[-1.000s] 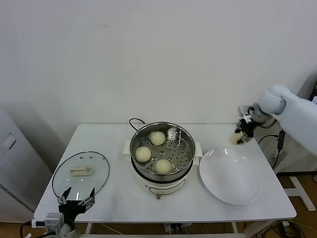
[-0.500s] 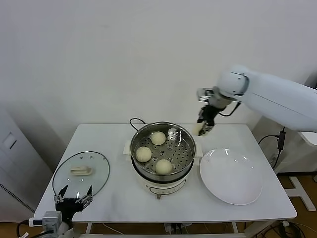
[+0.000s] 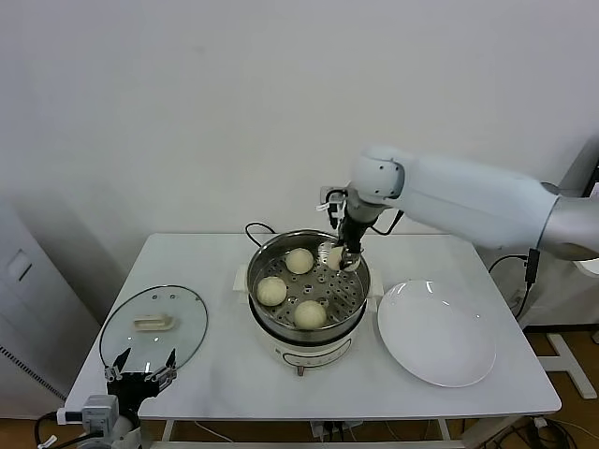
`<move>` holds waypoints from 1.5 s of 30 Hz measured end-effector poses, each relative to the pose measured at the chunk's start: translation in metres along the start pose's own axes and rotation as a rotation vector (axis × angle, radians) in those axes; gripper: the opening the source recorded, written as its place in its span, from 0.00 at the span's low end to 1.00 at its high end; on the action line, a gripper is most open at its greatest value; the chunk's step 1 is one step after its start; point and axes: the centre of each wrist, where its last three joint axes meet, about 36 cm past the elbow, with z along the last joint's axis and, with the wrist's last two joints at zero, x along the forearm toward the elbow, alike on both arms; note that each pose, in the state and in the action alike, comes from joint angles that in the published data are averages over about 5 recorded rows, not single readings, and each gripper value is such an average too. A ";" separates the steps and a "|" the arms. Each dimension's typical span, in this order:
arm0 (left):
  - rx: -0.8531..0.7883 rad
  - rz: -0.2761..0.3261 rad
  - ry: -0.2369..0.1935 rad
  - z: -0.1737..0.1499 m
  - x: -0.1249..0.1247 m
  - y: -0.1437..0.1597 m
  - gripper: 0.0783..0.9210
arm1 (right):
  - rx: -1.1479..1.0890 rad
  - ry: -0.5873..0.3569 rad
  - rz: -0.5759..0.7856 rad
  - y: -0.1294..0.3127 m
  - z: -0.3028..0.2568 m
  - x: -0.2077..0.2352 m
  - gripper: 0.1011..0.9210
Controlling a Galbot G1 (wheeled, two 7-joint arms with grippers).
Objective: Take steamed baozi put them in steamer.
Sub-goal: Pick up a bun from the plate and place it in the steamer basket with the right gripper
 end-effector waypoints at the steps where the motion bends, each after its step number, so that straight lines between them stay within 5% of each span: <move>1: 0.001 0.000 0.001 0.000 0.000 0.000 0.88 | -0.002 0.004 0.001 0.001 -0.001 -0.004 0.39; 31: 0.008 0.007 0.001 0.001 -0.004 -0.001 0.88 | -0.021 0.037 0.009 0.011 -0.001 -0.066 0.40; 45: 0.008 0.009 -0.002 0.000 -0.004 -0.002 0.88 | -0.028 0.024 0.017 0.009 0.008 -0.050 0.83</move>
